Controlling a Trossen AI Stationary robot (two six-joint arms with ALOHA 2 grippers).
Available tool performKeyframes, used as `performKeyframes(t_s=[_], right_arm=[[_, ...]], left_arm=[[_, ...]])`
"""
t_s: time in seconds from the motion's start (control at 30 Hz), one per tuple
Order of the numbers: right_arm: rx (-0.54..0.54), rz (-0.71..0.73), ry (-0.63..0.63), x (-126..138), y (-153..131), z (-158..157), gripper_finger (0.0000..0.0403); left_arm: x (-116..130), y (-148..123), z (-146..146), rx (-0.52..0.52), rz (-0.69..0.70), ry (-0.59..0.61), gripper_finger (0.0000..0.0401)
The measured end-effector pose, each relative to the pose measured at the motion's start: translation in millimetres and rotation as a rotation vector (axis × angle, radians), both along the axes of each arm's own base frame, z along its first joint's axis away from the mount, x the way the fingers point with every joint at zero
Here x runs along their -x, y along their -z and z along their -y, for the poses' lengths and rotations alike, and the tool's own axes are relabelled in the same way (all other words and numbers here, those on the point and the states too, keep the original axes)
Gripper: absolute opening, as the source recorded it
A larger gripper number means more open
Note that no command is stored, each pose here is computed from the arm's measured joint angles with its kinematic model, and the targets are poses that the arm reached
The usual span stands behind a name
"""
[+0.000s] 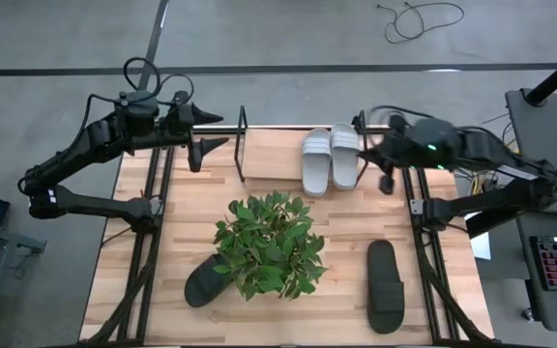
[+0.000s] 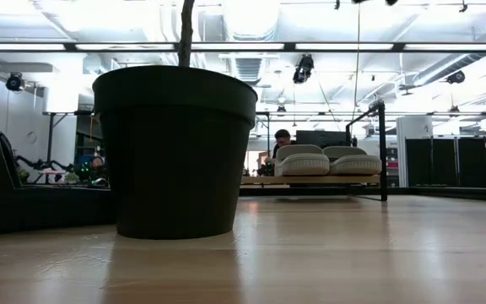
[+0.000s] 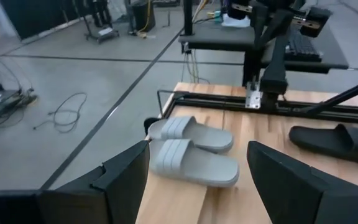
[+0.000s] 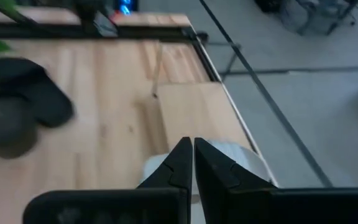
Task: Pick and place slides into the shelf
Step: Put the right black slide on the shelf
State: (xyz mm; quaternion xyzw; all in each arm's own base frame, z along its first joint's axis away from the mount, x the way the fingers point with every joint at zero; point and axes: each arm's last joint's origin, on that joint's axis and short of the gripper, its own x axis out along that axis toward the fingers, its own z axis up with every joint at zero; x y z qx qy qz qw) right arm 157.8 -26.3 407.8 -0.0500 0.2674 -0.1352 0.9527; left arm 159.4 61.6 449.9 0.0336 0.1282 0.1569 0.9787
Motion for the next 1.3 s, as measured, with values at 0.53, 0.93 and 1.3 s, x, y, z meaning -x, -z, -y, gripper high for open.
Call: performKeyframes(t_s=[0.53, 0.93, 1.3], right_arm=[[-0.087, 0.188, -0.265, 25.6, 65.9, -44.5, 0.0009], [-0.035, 0.253, -0.371, 14.1, 123.1, -63.9, 0.0009], [0.007, 0.305, -0.434, 15.8, 125.0, -75.8, 0.0009]], left_arm=[[8.8, -5.3, 5.1, -0.136, 0.016, 0.061, 0.0255], [42.0, 72.8, 28.0, -0.097, -0.024, 0.141, 0.0255], [56.3, 166.6, 38.6, -0.001, 0.297, 0.261, 0.0255]])
